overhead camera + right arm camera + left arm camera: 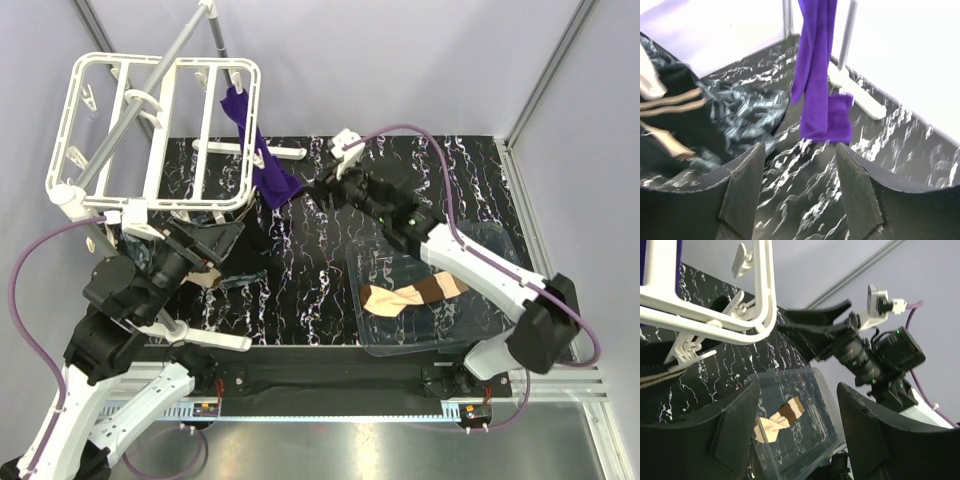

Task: Clip the socks to the hanger
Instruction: Adjust the hanger on the clothesline.

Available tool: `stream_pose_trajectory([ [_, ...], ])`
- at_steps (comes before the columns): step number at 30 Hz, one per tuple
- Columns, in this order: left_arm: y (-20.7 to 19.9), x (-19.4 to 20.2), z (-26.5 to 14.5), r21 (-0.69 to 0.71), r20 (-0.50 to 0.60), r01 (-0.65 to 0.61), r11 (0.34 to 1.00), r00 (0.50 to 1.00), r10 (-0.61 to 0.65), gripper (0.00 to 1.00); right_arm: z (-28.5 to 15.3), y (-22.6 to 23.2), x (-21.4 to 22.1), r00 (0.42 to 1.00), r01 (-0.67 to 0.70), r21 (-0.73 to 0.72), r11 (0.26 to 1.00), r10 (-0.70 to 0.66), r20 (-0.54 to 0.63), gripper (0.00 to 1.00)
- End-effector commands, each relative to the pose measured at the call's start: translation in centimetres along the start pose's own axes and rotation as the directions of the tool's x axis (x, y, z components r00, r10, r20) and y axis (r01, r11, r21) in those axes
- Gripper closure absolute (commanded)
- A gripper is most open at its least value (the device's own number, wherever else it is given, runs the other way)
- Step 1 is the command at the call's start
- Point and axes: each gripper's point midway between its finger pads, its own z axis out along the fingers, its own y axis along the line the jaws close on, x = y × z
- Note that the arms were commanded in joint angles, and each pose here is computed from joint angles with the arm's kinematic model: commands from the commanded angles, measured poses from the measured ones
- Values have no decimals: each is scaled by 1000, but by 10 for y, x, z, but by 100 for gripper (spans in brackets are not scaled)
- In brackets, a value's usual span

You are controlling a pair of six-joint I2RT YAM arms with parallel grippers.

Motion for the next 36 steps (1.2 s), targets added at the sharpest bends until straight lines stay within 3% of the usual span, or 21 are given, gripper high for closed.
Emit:
stream_pose_trajectory([
  [1,-10,-3,5,51,13,7,999,1000,-7,34,30,13,-40,971,212,-135,968,-194,138,35],
  [3,5,0,10,-13,16,-6,1000,1000,6,36,42,15,-57,954,272,-161,949,-243,176,37],
  [5,19,-1,15,-80,33,-29,996,999,32,38,60,17,-48,954,278,-198,940,-247,169,37],
  [6,23,0,17,-96,29,-40,995,999,42,38,64,12,-67,950,273,-182,945,-235,204,36],
  [8,28,0,21,-124,24,-64,990,997,67,39,79,-8,-70,978,145,-119,982,-124,169,33],
  [9,28,0,20,-127,19,-73,989,997,76,39,78,-30,-101,975,94,-58,994,-80,208,30],
  [10,28,-1,20,-127,18,-93,988,995,96,39,82,-44,-94,986,22,-16,1000,-19,166,29],
  [12,32,-4,16,-144,26,-103,984,994,107,39,77,-57,-121,975,-99,-10,995,99,200,26],
  [17,40,-11,7,-174,69,-130,976,987,144,39,78,-87,-132,950,-273,106,956,251,184,13],
  [18,41,-11,5,-176,73,-128,976,987,143,39,75,-87,-153,936,-298,68,952,277,219,12],
  [20,43,-8,3,-165,81,-113,980,989,128,39,89,-81,-147,903,-389,-53,920,392,176,12],
  [21,40,-9,2,-150,89,-106,983,989,121,38,86,-74,-172,891,-386,-119,915,403,209,12],
  [23,36,-7,1,-124,86,-100,987,990,111,38,103,-61,-163,870,-429,-224,875,467,158,11],
  [24,31,-9,2,-106,88,-99,989,990,108,37,98,-55,-185,857,-422,-272,865,478,190,10],
  [36,-14,-15,-5,70,71,-66,995,996,61,34,133,-37,-161,746,-560,-449,696,659,90,13],
])
